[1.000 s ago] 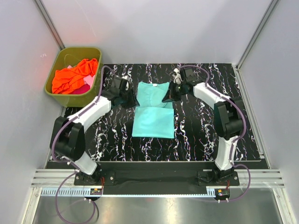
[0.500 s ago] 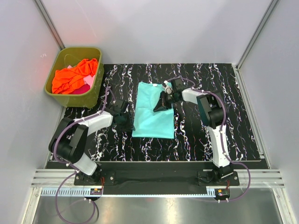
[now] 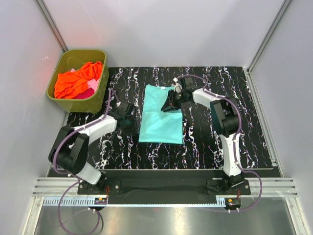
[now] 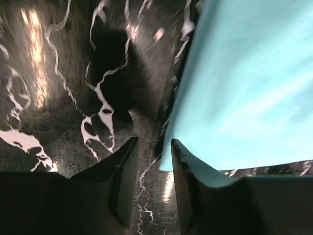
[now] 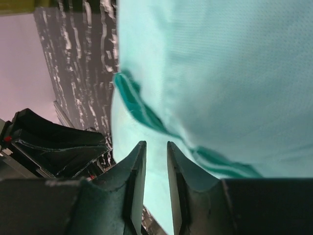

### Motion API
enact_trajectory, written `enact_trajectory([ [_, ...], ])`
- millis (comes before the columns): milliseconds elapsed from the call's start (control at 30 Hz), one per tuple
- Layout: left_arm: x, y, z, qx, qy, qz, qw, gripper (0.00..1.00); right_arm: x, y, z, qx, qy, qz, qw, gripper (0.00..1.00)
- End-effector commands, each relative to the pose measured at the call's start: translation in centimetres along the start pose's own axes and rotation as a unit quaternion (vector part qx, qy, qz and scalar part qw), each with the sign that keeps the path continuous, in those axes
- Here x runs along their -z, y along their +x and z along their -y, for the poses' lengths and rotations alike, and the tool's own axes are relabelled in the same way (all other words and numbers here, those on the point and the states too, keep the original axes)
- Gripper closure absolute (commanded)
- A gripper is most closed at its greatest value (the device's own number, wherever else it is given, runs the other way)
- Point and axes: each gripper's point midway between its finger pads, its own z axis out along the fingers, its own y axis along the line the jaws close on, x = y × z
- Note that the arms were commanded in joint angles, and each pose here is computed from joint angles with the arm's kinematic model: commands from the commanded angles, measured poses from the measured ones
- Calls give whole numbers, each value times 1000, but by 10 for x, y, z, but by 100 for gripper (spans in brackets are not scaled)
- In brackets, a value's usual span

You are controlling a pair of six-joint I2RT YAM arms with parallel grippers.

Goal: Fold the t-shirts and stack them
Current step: Fold the tshirt

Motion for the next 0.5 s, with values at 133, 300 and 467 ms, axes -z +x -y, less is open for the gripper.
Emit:
enact_trajectory([
  [133, 36, -72, 73, -45, 113, 89, 989, 67, 54, -12, -44, 47, 8, 60, 997, 71],
  [300, 2, -82, 96, -52, 132, 49, 989, 68, 50, 8, -23, 38, 30, 44, 998, 75],
  [467, -37, -100, 92, -47, 93, 52, 993, 68, 48, 14, 13, 29, 72, 42, 996, 75],
])
